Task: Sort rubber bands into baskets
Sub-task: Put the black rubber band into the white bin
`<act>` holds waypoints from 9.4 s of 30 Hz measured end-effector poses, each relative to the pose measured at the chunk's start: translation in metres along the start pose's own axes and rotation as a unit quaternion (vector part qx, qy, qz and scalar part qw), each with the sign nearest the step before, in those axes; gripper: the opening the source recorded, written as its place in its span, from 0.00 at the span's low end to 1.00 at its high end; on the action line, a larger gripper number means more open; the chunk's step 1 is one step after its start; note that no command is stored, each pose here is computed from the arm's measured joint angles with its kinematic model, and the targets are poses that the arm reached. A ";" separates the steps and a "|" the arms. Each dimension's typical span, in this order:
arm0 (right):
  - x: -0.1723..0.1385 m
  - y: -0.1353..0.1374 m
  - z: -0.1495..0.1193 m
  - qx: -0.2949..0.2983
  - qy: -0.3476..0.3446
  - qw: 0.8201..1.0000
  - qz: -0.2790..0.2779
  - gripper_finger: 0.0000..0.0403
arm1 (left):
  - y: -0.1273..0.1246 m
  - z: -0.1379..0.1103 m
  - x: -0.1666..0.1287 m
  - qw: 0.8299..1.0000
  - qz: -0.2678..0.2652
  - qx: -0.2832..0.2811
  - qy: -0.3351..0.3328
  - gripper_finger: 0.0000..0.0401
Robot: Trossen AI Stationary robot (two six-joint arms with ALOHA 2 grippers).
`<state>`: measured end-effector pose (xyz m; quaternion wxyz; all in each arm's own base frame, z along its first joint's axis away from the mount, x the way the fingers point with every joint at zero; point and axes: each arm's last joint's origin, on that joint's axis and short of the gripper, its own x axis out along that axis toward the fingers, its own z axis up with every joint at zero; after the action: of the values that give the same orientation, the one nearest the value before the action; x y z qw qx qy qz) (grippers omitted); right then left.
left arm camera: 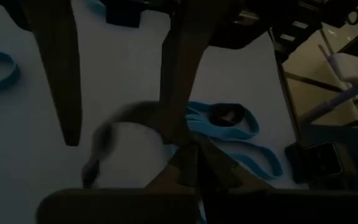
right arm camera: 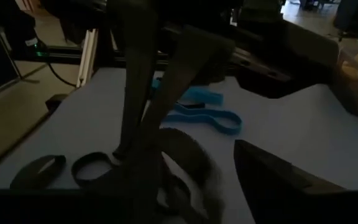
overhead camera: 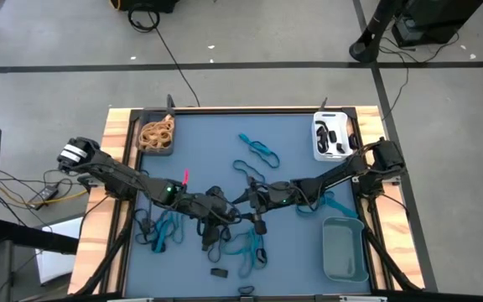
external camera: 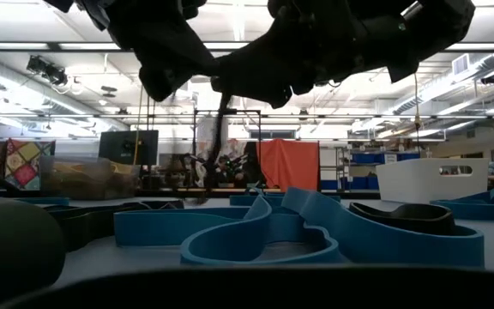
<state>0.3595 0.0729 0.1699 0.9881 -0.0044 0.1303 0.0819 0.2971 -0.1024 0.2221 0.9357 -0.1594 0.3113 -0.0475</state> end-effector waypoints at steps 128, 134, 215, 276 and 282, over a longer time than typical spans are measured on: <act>-0.213 -0.076 -0.009 0.193 0.261 0.786 -0.527 0.72 | 0.035 -0.149 -0.081 0.744 0.347 -0.341 0.458 0.30; -0.211 -0.077 -0.007 0.191 0.253 0.794 -0.518 0.70 | 0.043 -0.163 -0.077 0.747 0.329 -0.357 0.454 0.30; -0.175 -0.070 -0.008 0.232 0.197 0.905 -0.296 0.61 | -0.014 -0.036 -0.068 0.935 0.294 -0.172 0.099 0.04; -0.068 -0.036 -0.029 0.151 0.146 0.977 0.018 0.60 | 0.016 -0.091 -0.030 0.897 0.308 -0.150 0.278 0.03; -0.068 -0.036 -0.029 0.154 0.144 0.977 0.010 0.60 | 0.006 -0.065 -0.038 0.897 0.344 -0.124 0.248 0.03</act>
<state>0.2930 0.0252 0.1594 0.9469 0.1370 0.2825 0.0697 0.2275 -0.1072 0.1932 0.7588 -0.1398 0.5722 0.2778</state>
